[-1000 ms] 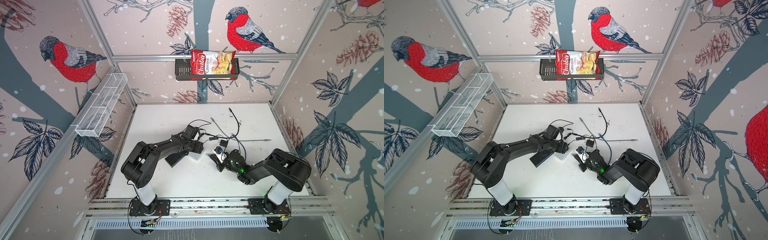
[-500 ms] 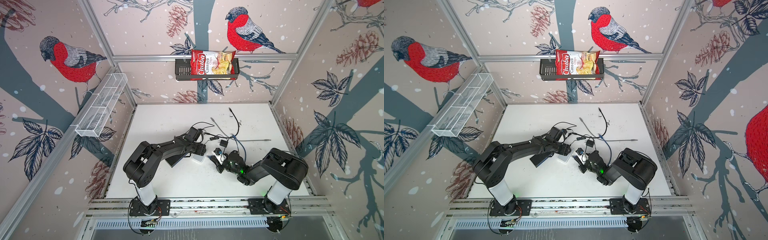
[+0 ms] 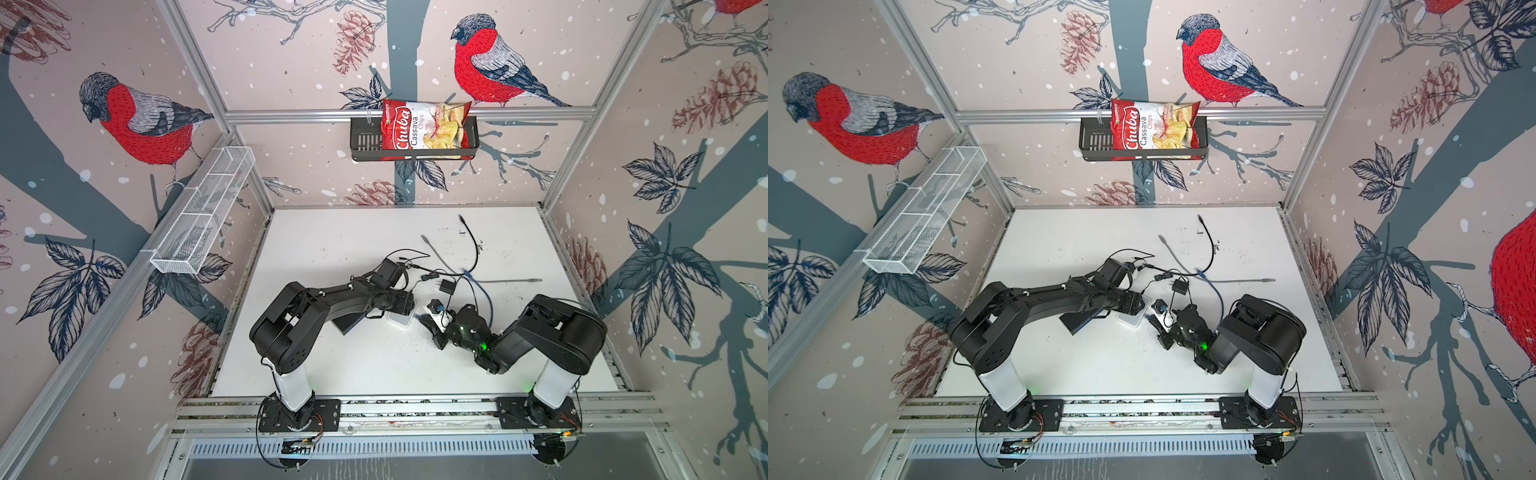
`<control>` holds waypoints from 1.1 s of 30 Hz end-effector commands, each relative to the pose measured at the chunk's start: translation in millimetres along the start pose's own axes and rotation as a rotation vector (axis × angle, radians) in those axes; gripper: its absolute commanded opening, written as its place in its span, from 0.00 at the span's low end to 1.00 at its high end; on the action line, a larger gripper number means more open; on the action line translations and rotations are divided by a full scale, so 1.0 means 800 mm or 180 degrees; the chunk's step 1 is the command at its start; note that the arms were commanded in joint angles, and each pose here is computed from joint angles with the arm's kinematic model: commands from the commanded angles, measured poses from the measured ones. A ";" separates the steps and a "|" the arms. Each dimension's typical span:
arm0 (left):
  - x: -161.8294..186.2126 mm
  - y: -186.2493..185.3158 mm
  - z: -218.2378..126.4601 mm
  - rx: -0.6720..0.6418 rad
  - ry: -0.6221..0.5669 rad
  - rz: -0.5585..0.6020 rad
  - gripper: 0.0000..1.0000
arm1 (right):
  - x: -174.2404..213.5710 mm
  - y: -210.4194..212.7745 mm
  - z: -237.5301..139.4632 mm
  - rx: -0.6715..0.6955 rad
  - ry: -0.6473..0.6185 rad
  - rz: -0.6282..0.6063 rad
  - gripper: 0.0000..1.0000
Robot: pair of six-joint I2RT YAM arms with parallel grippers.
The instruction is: Insert the plug into the switch port
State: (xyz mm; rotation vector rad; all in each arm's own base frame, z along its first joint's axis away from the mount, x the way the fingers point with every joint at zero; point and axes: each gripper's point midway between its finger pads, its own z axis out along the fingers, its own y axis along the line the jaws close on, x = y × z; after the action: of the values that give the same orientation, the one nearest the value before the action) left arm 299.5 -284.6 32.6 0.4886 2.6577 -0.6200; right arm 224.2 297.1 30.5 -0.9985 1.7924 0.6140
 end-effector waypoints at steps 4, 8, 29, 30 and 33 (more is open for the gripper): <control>-0.010 -0.010 -0.001 0.0111 -0.0096 0.0104 0.67 | -0.014 -0.005 0.004 0.0072 -0.0151 -0.0035 0.01; -0.006 -0.012 0.002 0.0157 -0.0062 0.0152 0.66 | -0.022 -0.006 0.001 0.0094 -0.0268 -0.0096 0.01; 0.016 -0.022 0.011 0.0264 0.0080 0.0033 0.63 | -0.016 0.004 0.005 0.0322 -0.0598 -0.0586 0.01; 0.017 -0.024 0.011 0.0281 0.0080 0.0017 0.63 | -0.017 0.004 0.005 0.0348 -0.0638 -0.0582 0.01; 0.024 -0.025 0.015 0.0275 0.0134 -0.0034 0.62 | -0.019 -0.002 0.001 0.0464 -0.0738 -0.0518 0.00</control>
State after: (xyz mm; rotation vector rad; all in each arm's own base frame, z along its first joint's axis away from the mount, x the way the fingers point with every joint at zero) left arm 302.9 -295.3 30.3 0.4983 2.5996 -0.6536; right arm 221.8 302.4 22.4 -0.9926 1.6047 0.4976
